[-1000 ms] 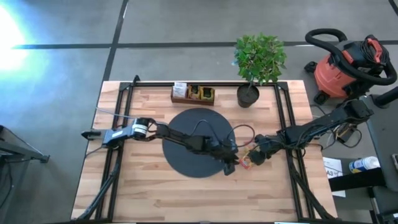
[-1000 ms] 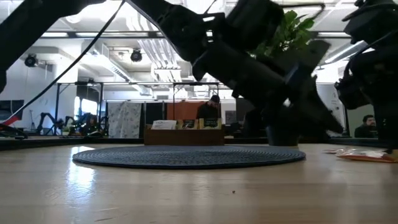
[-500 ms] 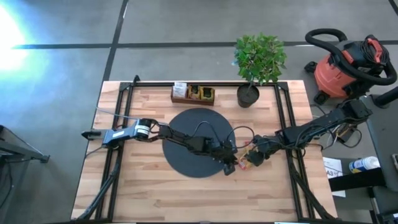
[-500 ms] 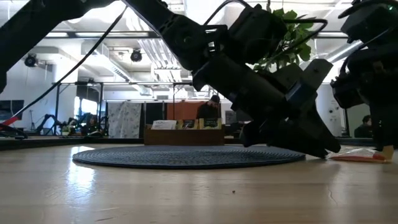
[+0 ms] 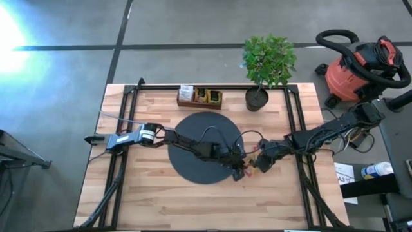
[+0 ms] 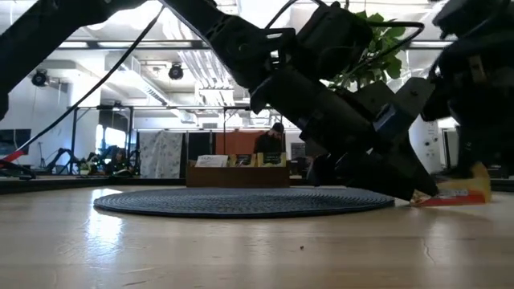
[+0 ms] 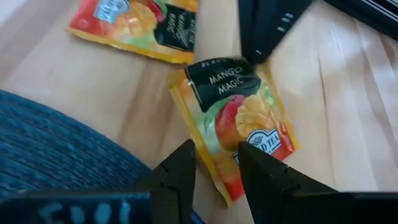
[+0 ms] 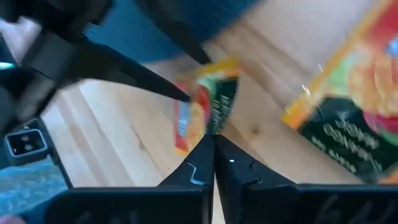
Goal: Pick & Place Tea
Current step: Put the orange tea bag into the middle section of the brown wooden organizer
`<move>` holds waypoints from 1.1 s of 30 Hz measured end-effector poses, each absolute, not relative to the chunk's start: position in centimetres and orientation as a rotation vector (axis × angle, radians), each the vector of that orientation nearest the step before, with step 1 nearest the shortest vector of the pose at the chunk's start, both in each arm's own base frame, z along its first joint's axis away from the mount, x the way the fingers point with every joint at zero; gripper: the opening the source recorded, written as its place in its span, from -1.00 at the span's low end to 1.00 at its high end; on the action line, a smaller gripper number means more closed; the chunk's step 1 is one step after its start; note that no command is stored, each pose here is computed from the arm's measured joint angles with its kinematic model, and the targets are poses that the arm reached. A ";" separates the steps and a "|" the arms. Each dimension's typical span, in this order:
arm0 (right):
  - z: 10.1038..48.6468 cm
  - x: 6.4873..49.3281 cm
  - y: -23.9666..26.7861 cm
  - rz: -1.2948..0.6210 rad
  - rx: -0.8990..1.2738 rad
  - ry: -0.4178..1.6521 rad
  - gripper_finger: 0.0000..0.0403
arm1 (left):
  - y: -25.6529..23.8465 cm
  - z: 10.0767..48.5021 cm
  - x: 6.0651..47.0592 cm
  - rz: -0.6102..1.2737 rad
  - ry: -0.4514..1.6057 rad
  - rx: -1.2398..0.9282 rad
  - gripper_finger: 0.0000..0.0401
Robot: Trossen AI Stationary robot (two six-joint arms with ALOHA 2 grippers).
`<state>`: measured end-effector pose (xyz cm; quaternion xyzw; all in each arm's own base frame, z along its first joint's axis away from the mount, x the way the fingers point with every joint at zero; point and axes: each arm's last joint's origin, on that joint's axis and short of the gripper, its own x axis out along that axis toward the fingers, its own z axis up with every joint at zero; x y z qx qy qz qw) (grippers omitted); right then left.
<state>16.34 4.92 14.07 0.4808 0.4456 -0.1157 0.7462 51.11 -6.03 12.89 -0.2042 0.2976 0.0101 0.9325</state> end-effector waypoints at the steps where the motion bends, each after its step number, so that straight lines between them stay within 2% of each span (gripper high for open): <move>1: 14.4 16.5 4.9 -0.251 1.040 0.961 -0.96 | -6.0 13.1 51.2 0.025 0.607 -0.417 -0.42; 5: 15.9 17.3 5.0 -0.254 0.974 0.916 -0.96 | -5.9 14.5 51.2 0.042 0.629 -0.411 -0.42; 10: 18.0 17.7 4.9 -0.295 0.843 0.948 -0.96 | -5.4 19.2 49.6 0.170 0.621 -0.317 -0.42; 18: 22.4 19.3 4.0 -0.322 0.680 0.826 -0.96 | -4.5 26.5 44.1 0.427 0.610 -0.172 -0.42; 22: 24.6 20.5 2.6 -0.330 0.568 0.752 -0.96 | -4.4 29.3 40.5 0.557 0.549 -0.183 -0.42; 28: 26.6 23.6 0.2 -0.316 0.349 0.753 -0.96 | -4.3 30.6 34.1 0.709 0.427 -0.315 -0.42; 33: 27.1 27.6 -2.2 -0.264 0.215 0.809 -0.96 | -3.9 29.9 29.1 0.791 0.341 -0.448 -0.42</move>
